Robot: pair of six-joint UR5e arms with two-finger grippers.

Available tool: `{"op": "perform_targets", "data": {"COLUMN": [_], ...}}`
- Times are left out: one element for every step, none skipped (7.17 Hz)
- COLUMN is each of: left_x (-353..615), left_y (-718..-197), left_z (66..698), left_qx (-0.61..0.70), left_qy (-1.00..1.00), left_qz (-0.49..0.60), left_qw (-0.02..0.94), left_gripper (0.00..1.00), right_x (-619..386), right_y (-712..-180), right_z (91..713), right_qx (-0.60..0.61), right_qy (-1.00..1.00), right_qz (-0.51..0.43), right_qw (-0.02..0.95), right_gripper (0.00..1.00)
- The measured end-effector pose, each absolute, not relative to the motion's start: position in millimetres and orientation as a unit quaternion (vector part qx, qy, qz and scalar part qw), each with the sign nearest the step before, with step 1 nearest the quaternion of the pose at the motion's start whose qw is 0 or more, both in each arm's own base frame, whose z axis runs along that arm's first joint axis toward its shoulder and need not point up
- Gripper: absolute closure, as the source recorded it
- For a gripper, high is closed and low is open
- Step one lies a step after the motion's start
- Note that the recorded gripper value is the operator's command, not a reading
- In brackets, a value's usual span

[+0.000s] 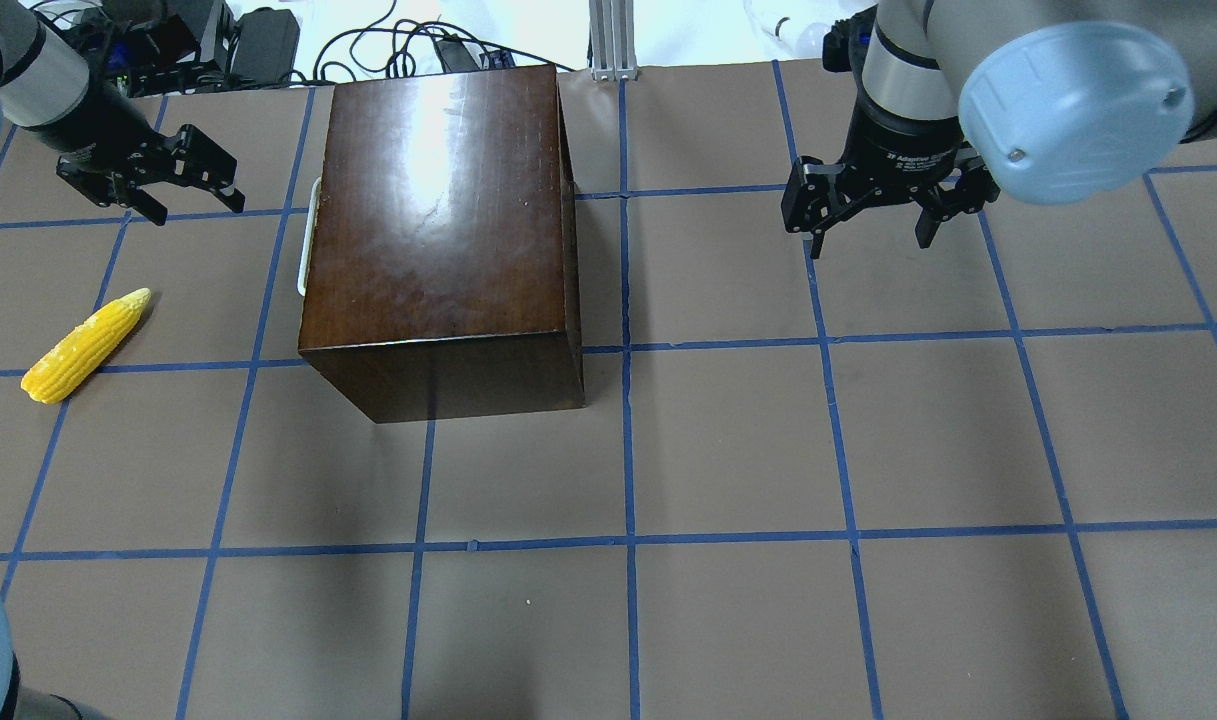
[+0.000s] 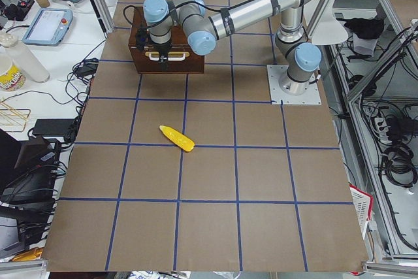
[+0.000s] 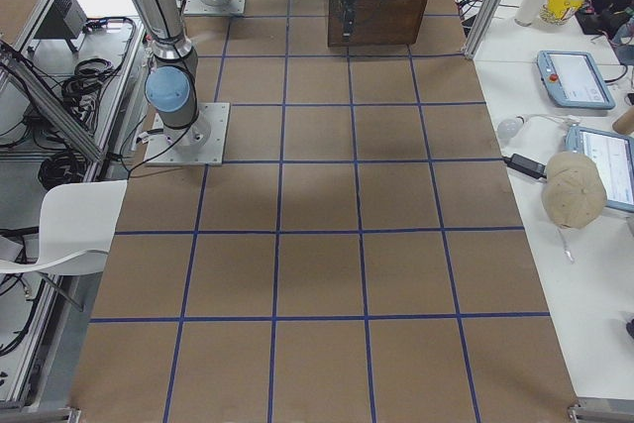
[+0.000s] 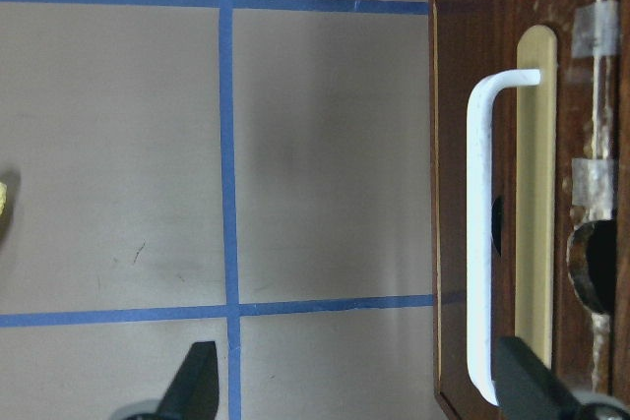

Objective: Open drawer and put corn inside
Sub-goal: 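Move the left gripper around the cabinet side toward the white drawer handle, then lower the left gripper onto the white wire handle and close it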

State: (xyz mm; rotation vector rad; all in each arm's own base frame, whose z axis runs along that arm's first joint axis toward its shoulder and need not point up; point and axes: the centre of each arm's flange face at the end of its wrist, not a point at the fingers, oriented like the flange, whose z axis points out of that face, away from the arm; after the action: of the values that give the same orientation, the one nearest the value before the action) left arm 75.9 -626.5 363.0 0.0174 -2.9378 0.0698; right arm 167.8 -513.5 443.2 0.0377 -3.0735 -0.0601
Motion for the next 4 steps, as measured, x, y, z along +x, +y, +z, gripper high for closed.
{"op": "perform_targets", "data": {"left_x": [76, 76, 75, 73], "left_y": [-633, -637, -640, -642], "left_z": [350, 337, 328, 323], "left_qx": [0.005, 0.001, -0.007, -0.012], "left_qy": [-0.993, -0.992, -0.991, -0.989], "left_qz": [0.025, 0.026, 0.026, 0.028], "left_qw": [0.114, 0.121, 0.131, 0.146], "left_gripper": [0.00, 0.00, 0.00, 0.00], "right_x": [168, 168, 168, 168], "right_y": [-513, -513, -513, -514], "right_z": [443, 443, 443, 443], "right_qx": [0.012, 0.012, 0.012, 0.012], "right_qy": [-0.999, -0.999, -0.999, -0.999], "right_qz": [-0.020, -0.020, -0.020, -0.020], "right_qw": [0.034, 0.034, 0.034, 0.034], "right_gripper": [0.00, 0.00, 0.00, 0.00]}}
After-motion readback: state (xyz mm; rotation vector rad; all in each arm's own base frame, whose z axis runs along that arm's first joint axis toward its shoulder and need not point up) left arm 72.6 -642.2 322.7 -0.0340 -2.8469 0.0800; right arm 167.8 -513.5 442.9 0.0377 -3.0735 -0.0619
